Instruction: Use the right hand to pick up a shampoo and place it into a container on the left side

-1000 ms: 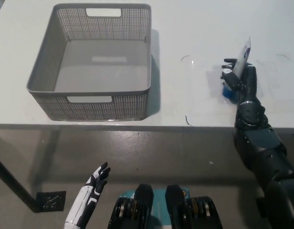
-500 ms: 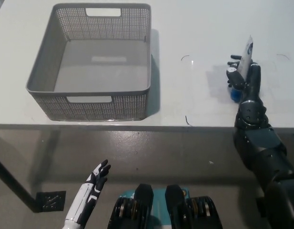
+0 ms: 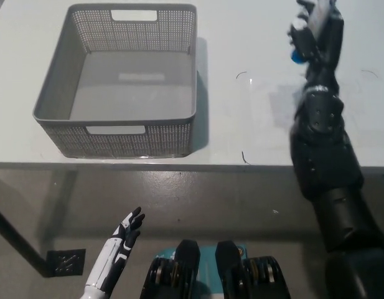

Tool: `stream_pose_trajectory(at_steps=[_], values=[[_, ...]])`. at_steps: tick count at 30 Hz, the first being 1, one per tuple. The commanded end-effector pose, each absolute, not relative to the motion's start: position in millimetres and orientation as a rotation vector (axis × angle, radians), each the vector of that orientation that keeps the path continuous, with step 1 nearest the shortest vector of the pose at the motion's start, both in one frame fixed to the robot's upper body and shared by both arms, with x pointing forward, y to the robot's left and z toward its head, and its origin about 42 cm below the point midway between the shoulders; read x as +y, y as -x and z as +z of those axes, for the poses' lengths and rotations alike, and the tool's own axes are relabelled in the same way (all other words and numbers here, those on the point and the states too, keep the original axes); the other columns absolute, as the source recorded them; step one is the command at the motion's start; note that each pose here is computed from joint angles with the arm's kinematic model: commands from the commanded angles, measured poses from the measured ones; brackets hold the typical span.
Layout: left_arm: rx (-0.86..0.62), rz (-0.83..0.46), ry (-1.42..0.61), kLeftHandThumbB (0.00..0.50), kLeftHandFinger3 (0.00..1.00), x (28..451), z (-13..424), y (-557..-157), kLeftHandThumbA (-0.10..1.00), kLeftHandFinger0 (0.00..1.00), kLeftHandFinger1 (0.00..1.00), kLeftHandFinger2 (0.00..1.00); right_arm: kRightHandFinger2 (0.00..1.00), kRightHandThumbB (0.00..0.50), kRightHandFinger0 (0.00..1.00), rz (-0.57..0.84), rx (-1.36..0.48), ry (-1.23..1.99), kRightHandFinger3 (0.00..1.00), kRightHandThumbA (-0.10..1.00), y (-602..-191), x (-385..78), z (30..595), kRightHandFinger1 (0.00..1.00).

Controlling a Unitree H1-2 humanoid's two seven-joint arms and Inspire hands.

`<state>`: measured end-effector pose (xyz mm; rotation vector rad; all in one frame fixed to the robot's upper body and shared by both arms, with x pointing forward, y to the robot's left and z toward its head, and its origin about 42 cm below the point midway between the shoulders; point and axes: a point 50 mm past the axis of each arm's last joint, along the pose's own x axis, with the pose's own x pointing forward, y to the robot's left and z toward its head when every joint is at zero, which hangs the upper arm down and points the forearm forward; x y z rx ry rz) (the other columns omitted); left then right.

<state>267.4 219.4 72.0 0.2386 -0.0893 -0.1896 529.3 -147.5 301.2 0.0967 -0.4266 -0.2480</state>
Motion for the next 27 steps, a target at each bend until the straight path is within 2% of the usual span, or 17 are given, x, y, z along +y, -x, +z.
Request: stream_pose_trajectory(at_steps=[1,3,5,7,8,11,12,13,14,16,17,21,25,27], values=[[-0.146,-0.200,-0.256,0.242,1.00,223,84,-277,1.00,1.00,1.00,1.00,0.62,0.115,0.00,-0.103,-0.615,-0.135,0.71,-0.10,-515,-93,380,0.21],[-0.145,-0.201,-0.261,0.240,1.00,222,84,-277,1.00,1.00,1.00,1.00,0.58,0.127,0.00,-0.072,-0.610,-0.121,0.59,-0.10,-509,-73,388,0.19],[-0.140,-0.200,-0.258,0.245,1.00,221,85,-276,1.00,1.00,1.00,1.00,0.62,0.141,0.00,-0.021,-0.608,-0.132,0.56,-0.10,-504,-48,393,0.22],[-0.145,-0.200,-0.263,0.245,1.00,221,86,-276,1.00,1.00,1.00,1.00,0.69,0.138,0.00,0.005,-0.604,-0.140,0.60,-0.10,-502,-37,396,0.27],[-0.146,-0.202,-0.264,0.243,1.00,220,86,-277,1.00,1.00,1.00,1.00,0.69,0.161,0.00,0.015,-0.616,-0.118,0.59,-0.10,-500,-26,400,0.28],[-0.154,-0.208,-0.263,0.245,1.00,219,86,-281,1.00,1.00,1.00,1.00,0.71,0.182,0.03,0.050,-0.629,-0.093,0.63,-0.10,-495,2,407,0.32],[-0.155,-0.211,-0.264,0.239,1.00,219,86,-281,1.00,1.00,1.00,1.00,0.65,0.185,0.01,0.060,-0.627,-0.095,0.55,-0.10,-493,9,407,0.29],[-0.155,-0.215,-0.266,0.237,1.00,219,86,-281,1.00,1.00,1.00,1.00,0.68,0.159,0.00,0.089,-0.620,-0.088,0.58,-0.10,-491,22,406,0.29],[-0.154,-0.220,-0.269,0.234,1.00,219,87,-282,1.00,1.00,1.00,1.00,0.74,0.141,0.00,0.101,-0.621,-0.083,0.66,-0.10,-491,26,404,0.33],[-0.153,-0.225,-0.273,0.223,1.00,218,89,-283,1.00,1.00,1.00,1.00,0.80,0.125,0.00,0.127,-0.635,-0.058,0.76,-0.10,-493,38,396,0.38],[-0.158,-0.228,-0.278,0.221,1.00,218,89,-284,1.00,1.00,1.00,1.00,0.82,0.134,0.00,0.138,-0.617,-0.044,0.80,-0.10,-493,45,392,0.39],[-0.159,-0.234,-0.272,0.220,1.00,217,91,-284,1.00,1.00,1.00,1.00,0.80,0.139,0.00,0.153,-0.556,0.048,0.84,-0.10,-494,68,372,0.37],[-0.159,-0.239,-0.263,0.221,1.00,218,91,-282,1.00,1.00,1.00,1.00,0.76,0.133,0.00,0.179,-0.515,0.067,0.79,-0.10,-496,79,351,0.34],[-0.155,-0.240,-0.263,0.231,1.00,218,91,-283,1.00,1.00,1.00,1.00,0.75,0.126,0.00,0.181,-0.496,0.088,0.80,-0.10,-498,80,343,0.34]])
